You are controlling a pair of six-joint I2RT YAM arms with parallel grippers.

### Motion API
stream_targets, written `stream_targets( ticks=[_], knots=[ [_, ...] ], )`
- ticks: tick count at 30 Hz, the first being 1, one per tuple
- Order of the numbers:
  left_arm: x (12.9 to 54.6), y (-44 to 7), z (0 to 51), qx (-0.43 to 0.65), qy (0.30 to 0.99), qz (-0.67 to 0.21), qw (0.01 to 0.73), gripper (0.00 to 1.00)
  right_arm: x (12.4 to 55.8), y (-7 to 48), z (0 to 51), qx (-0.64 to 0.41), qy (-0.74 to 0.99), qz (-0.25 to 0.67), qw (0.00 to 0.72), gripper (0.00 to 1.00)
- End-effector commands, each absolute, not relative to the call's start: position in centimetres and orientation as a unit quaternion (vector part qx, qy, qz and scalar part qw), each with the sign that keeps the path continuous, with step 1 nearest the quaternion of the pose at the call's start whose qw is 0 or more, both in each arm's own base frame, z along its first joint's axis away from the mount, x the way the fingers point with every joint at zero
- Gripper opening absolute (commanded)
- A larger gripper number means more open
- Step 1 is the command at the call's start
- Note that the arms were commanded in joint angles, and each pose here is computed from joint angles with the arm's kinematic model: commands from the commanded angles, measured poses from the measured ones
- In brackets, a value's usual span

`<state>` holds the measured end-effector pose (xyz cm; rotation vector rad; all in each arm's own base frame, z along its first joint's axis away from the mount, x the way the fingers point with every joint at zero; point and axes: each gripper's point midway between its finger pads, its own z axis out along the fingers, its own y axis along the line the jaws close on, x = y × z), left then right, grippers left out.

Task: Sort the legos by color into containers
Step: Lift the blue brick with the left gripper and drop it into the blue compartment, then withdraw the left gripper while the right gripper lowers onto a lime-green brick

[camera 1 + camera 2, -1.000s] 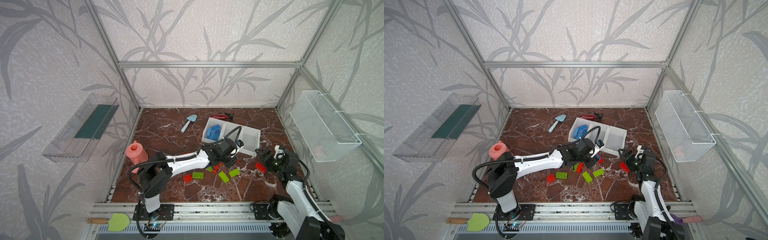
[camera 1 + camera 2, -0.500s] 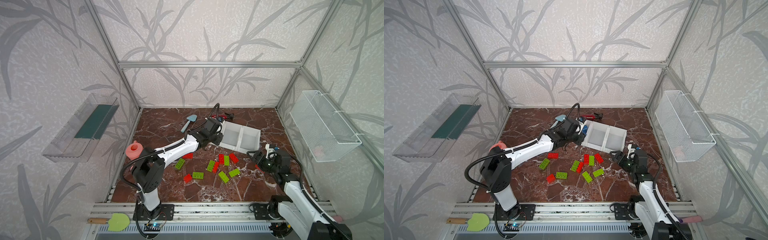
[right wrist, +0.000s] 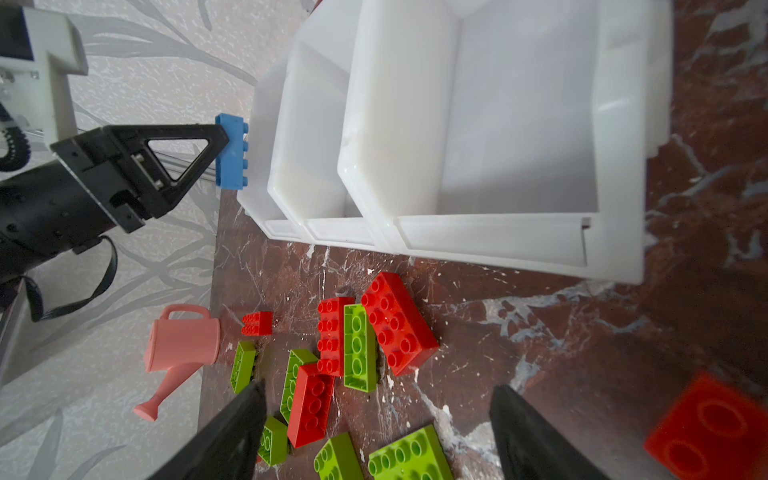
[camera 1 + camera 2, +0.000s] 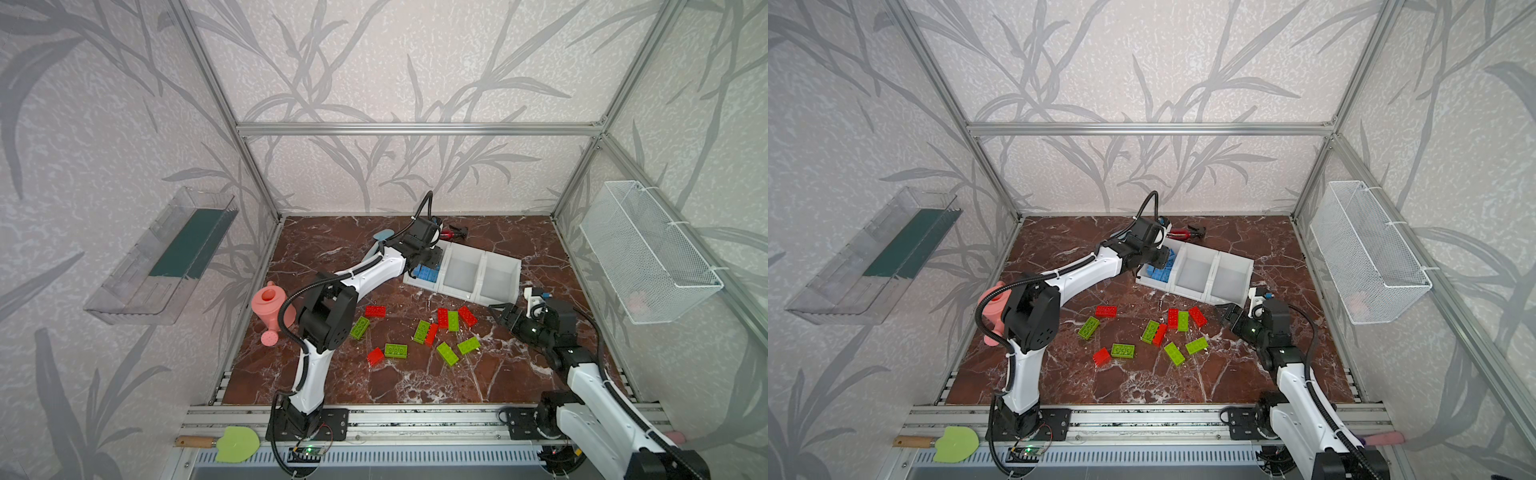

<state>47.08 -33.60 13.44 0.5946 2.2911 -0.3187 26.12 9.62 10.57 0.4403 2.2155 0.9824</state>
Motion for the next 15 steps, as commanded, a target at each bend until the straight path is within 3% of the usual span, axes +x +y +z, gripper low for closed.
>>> stream_targets(
  ticks=[1, 7, 15],
  knots=[
    [47.9, -33.8, 13.6, 0.234, 0.893, -0.128, 0.362, 0.32, 26.5, 10.2, 12.3, 0.139, 0.846, 0.378, 0.35, 0.85],
    [48.3, -34.0, 12.7, 0.234, 0.897, -0.127, 0.354, 0.39, 25.7, 11.1, 13.7, 0.09, 0.851, 0.373, 0.359, 0.87],
    [47.7, -33.5, 13.4, 0.225, 0.898, -0.131, 0.356, 0.63, 24.1, 12.1, 13.8, 0.032, 0.88, 0.321, 0.348, 0.88]
  ],
)
